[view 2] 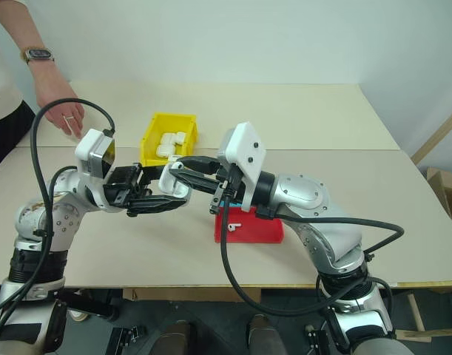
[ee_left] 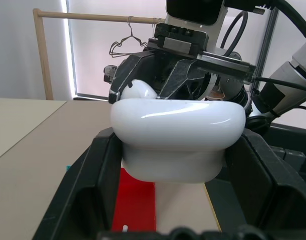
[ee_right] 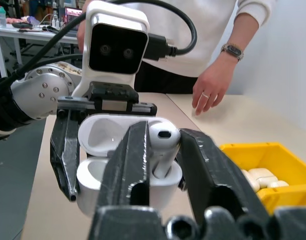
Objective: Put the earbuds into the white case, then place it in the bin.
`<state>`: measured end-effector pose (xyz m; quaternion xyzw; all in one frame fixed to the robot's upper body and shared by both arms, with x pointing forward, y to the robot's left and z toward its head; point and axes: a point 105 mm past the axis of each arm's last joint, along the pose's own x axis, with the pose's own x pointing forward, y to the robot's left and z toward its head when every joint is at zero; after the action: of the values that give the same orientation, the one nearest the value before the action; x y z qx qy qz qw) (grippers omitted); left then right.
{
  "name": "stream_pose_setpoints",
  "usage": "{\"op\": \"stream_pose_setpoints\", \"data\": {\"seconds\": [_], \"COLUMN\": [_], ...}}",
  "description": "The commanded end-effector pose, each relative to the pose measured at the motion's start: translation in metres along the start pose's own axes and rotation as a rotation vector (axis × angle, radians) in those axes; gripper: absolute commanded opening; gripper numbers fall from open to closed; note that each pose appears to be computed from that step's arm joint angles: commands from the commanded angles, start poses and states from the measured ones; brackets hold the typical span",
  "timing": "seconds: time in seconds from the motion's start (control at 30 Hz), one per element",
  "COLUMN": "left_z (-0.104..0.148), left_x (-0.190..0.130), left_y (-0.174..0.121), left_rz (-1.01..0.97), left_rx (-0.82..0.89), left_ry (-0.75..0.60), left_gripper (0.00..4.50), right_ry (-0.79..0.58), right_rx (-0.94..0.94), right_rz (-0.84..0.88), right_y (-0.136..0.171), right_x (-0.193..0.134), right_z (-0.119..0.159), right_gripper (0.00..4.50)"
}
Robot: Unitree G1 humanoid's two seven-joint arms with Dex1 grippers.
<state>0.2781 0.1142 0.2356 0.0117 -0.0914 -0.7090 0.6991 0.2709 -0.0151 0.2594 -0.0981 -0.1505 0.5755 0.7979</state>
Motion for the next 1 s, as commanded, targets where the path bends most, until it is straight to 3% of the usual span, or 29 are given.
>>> {"op": "stream_pose_setpoints", "data": {"seconds": [0.03,0.23,0.6,0.77,0.9,0.93,1.0], "left_z": [0.023,0.024,0.023,0.023,0.025,0.025,0.023], "left_x": [0.007,0.006,0.008,0.005,-0.005,-0.008,-0.010], "left_y": [-0.007,-0.005,-0.002,-0.001,-0.001,-0.002,-0.005], "left_rz": [-0.046,-0.038,-0.030,-0.019,-0.014,-0.017,-0.024], "left_rx": [0.103,0.109,0.115,0.122,0.133,0.135,0.135], "left_ry": [-0.049,-0.052,-0.054,-0.048,-0.037,-0.031,-0.023], "left_gripper": [2.79,2.79,2.79,2.79,2.79,2.79,2.79], "right_ry": [0.036,0.026,-0.061,-0.081,0.113,0.215,0.399], "right_rx": [0.022,0.020,0.094,0.142,0.105,0.055,-0.021], "right_rz": [0.018,0.019,0.018,-0.028,-0.048,-0.026,0.020], "right_y": [0.005,0.003,-0.004,-0.026,-0.058,-0.064,-0.076], "right_x": [0.000,-0.001,-0.008,-0.025,-0.048,-0.051,-0.056], "right_z": [-0.008,-0.004,0.017,0.030,0.026,0.017,0.001], "right_gripper": [2.57,4.48,4.48,4.48,4.48,4.48,4.11]}}
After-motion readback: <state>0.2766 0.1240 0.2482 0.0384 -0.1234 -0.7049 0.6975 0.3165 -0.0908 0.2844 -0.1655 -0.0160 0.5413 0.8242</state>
